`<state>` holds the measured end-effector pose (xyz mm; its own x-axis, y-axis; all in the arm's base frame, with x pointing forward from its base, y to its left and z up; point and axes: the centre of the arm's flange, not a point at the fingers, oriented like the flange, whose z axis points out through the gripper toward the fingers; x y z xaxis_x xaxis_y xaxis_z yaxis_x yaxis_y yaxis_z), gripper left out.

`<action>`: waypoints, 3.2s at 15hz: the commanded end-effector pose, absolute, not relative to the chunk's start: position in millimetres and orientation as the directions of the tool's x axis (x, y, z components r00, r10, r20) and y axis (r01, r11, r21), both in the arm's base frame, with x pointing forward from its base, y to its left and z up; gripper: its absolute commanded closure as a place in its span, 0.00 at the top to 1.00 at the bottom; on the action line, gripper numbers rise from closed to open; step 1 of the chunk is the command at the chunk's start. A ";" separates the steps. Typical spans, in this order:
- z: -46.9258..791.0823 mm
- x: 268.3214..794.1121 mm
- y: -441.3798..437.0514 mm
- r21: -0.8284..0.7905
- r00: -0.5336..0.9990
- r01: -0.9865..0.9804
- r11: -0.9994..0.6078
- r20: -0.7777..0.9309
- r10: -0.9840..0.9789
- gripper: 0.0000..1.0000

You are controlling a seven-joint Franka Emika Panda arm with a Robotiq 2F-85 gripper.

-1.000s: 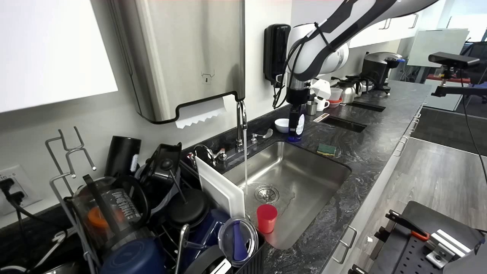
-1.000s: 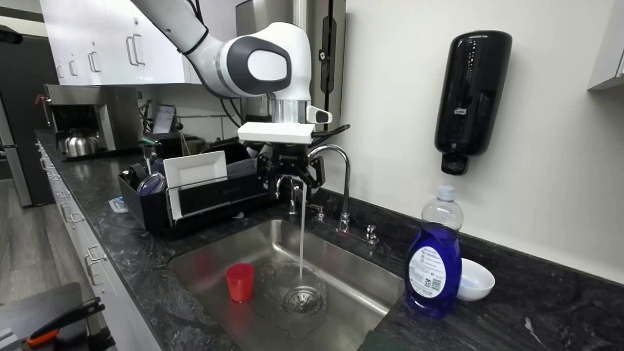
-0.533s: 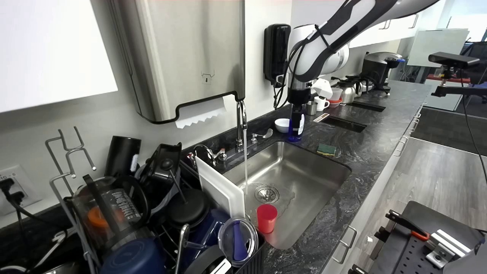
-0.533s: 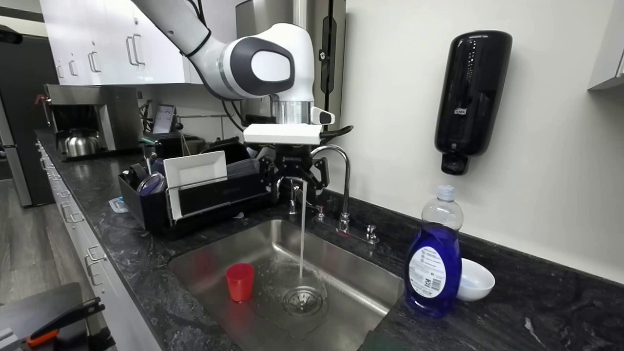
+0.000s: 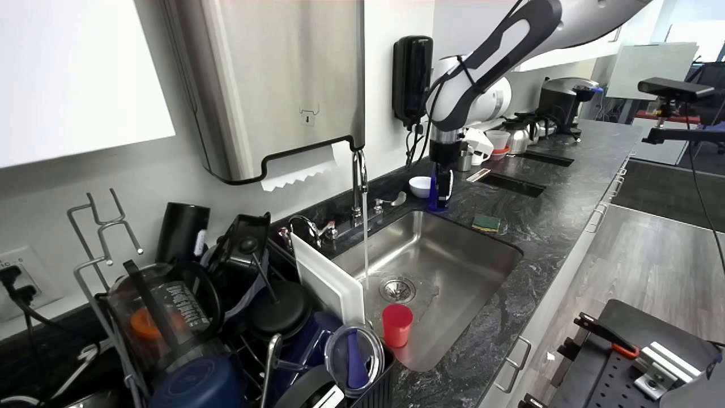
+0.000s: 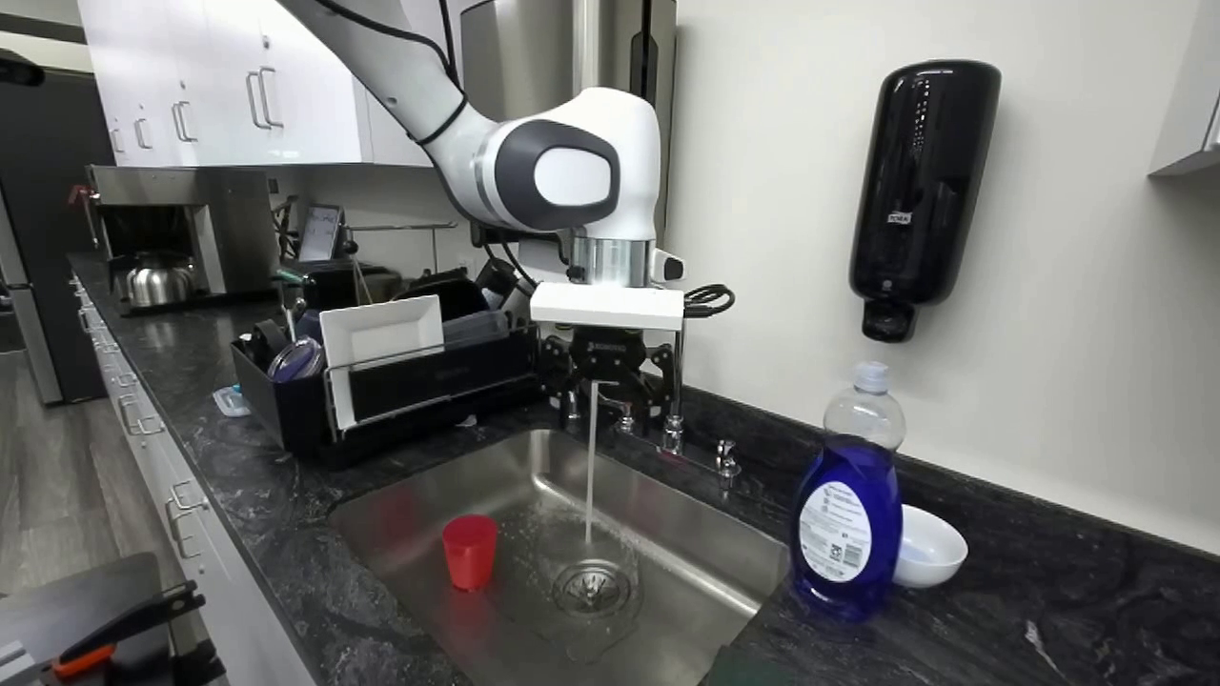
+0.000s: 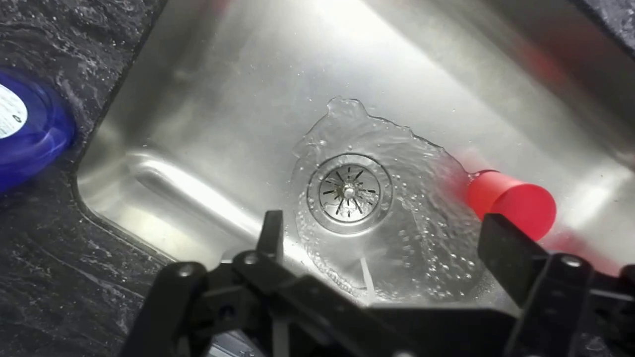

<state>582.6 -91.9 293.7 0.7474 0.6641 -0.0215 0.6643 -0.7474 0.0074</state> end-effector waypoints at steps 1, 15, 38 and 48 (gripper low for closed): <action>277.3 610.0 -100.2 0.016 0.732 0.681 -0.732 -0.010 0.681 1.00; 249.2 669.9 -104.4 -0.036 0.671 0.739 -0.673 0.140 0.728 1.00; 223.8 694.8 -119.3 0.060 0.641 0.755 -0.653 0.142 0.755 1.00; 214.5 698.1 -122.2 0.082 0.637 0.756 -0.650 0.136 0.759 1.00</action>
<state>691.6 -117.7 220.3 0.6526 0.7461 0.1321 0.7471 -0.6627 0.0518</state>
